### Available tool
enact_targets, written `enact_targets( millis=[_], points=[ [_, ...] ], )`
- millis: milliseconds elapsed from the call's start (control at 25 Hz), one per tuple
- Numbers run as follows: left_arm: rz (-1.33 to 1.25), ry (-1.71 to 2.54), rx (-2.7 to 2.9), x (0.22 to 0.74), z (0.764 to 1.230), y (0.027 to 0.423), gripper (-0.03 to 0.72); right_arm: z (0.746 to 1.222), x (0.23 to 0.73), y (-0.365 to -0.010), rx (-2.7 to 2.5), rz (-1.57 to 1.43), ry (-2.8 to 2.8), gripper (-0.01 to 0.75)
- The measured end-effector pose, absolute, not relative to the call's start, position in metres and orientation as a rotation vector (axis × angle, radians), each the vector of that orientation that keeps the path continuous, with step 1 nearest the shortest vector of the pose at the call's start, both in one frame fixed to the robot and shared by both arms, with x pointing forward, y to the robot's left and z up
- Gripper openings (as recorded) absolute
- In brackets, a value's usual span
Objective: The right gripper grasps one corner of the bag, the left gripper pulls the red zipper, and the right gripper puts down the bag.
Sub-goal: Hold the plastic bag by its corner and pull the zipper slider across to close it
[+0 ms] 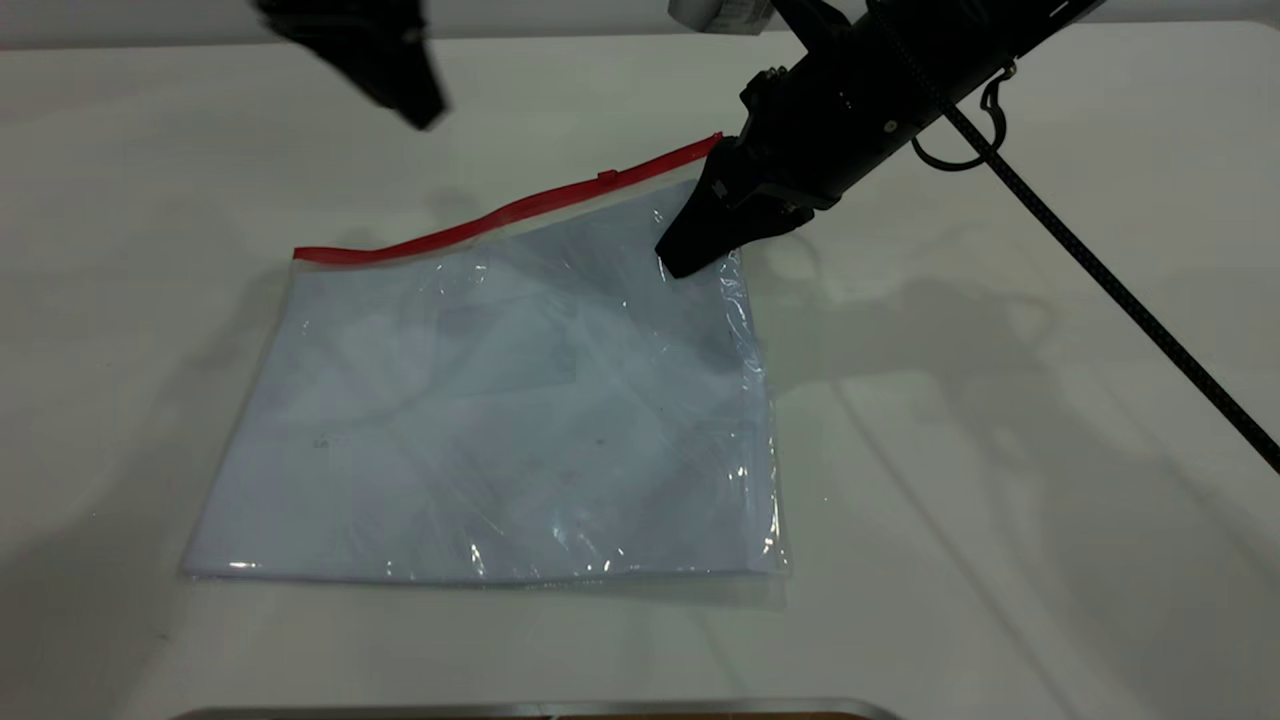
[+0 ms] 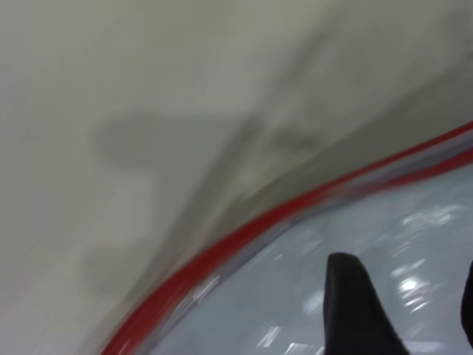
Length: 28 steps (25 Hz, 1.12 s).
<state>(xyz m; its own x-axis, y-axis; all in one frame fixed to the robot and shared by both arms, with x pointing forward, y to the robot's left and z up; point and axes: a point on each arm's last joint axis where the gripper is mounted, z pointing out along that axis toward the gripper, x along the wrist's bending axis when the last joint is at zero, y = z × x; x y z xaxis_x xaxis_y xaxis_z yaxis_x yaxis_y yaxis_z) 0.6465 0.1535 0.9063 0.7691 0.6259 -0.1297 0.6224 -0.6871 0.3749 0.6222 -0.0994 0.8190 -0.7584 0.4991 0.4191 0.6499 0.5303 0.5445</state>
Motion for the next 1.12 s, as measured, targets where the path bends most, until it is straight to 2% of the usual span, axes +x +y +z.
enact_targets(
  millis=[280, 1120],
  points=[
    [-0.296, 0.585, 2.433, 0.658, 0.887, 0.122, 0.419, 0.82, 0.62, -0.098, -0.924, -1.053, -2.546, 0.034],
    [-0.534, 0.455, 2.385, 0.667, 0.851, 0.11, 0.415, 0.822, 0.618, -0.096, -0.872, -1.081, -2.526, 0.034]
  ],
)
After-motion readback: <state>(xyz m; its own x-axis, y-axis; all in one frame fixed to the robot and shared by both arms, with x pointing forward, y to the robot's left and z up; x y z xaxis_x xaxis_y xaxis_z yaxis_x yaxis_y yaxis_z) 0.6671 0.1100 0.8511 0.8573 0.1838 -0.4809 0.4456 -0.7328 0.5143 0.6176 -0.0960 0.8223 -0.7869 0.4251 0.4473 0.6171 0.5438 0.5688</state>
